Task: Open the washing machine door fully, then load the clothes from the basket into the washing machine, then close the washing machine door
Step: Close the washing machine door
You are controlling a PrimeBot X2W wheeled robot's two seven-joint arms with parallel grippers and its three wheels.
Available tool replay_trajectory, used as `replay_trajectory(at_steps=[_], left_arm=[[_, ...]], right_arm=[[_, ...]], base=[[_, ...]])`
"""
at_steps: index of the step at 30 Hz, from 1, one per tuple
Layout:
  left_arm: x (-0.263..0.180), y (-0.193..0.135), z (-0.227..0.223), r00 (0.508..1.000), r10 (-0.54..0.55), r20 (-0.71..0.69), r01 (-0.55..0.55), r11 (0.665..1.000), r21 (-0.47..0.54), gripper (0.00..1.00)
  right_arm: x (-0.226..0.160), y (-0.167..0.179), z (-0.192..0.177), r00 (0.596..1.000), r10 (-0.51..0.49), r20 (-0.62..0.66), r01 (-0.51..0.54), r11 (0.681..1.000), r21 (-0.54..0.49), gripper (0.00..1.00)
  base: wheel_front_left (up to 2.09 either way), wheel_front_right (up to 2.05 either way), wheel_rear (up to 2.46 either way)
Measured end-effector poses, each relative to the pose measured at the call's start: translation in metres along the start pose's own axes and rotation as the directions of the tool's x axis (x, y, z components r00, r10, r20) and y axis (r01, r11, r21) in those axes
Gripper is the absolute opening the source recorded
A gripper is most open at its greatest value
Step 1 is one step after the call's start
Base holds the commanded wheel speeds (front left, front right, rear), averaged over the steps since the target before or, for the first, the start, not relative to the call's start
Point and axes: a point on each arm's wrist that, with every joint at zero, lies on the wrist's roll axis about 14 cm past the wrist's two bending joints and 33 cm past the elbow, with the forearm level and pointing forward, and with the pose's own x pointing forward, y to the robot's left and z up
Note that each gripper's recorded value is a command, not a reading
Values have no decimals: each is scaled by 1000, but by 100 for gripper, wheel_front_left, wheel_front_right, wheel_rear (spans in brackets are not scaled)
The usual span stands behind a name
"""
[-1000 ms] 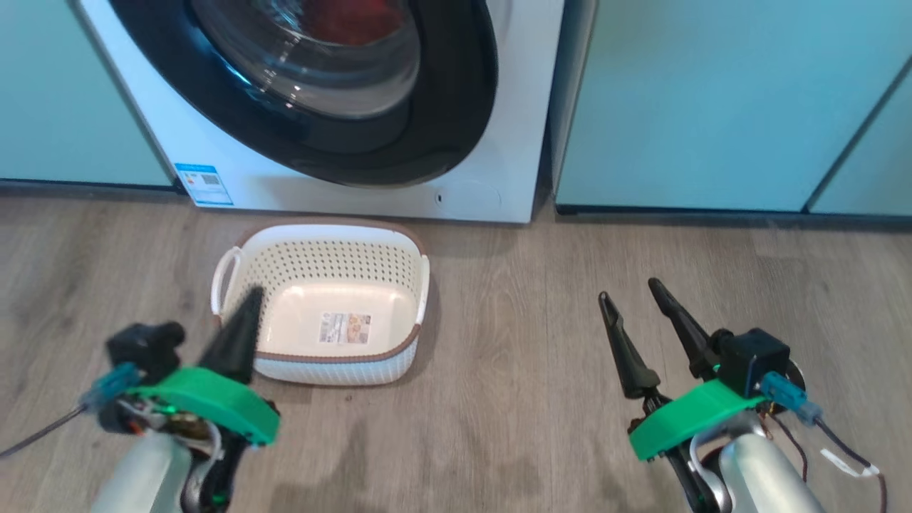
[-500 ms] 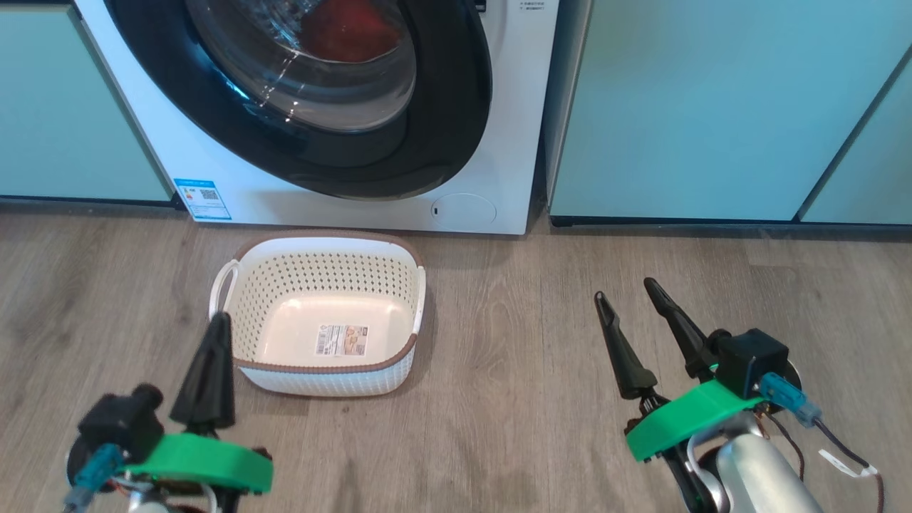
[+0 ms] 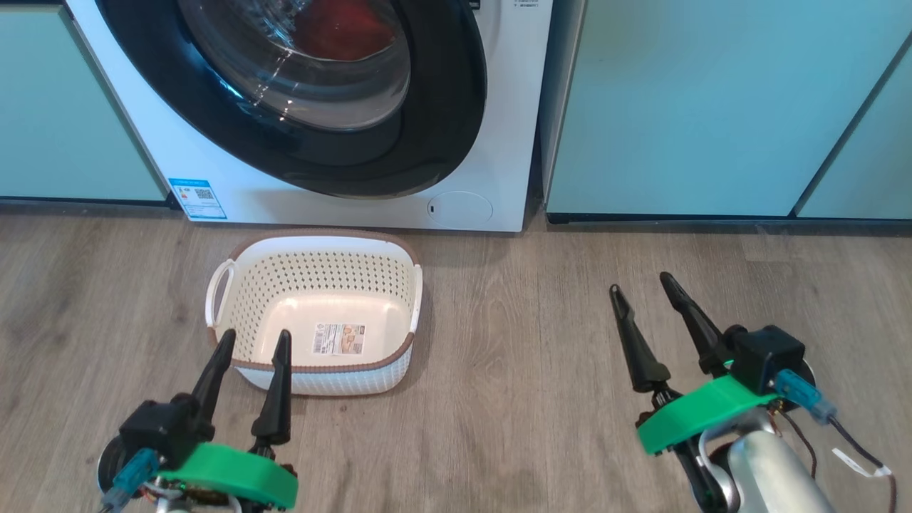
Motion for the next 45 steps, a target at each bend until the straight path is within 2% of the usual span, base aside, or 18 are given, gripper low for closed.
replay_trajectory(at_steps=[16, 17, 18, 19, 27, 32, 37, 38, 45], left_arm=[[-1, 1, -3, 1000, 5, -10, -5, 1000, -1, 100], [-2, 1, -3, 1000, 7, -11, -7, 1000, -1, 100], [-2, 1, -4, 1000, 8, -12, -8, 1000, -1, 100], [-2, 1, -4, 1000, 8, -14, -8, 1000, -1, 100], [2, 5, -14, 999, 22, -42, -22, 1000, -3, 100], [22, 5, -13, 999, 16, -31, -16, 1000, -8, 100], [33, 11, -20, 998, 33, -48, -33, 999, -11, 100], [37, 16, -23, 997, 49, -53, -49, 999, -12, 100], [54, 33, -23, 994, 102, -43, -103, 995, -16, 100]], right_arm=[[3, -4, 2, 1000, -10, 8, 10, 1000, 0, 100], [4, -3, 2, 1000, -8, 8, 8, 1000, 1, 64], [4, -2, 1, 1000, -4, 6, 4, 1000, -2, 14], [5, -1, 0, 1000, 0, 3, 0, 1000, -10, 0], [20, 11, -9, 999, 51, -17, -51, 998, -29, 0], [55, 42, -11, 985, 174, -8, -174, 982, -75, 0], [102, 68, -2, 949, 314, 31, -307, 940, -149, 0], [120, 75, -3, 932, 360, 32, -349, 920, -179, 0], [183, 102, -17, 870, 492, 23, -475, 850, -227, 0]], base=[[0, 0, 0], [0, 0, 0], [0, 0, 0], [0, 0, 0], [0, 0, 0], [0, 0, 0], [0, 0, 0], [0, 0, 0], [0, 0, 0]])
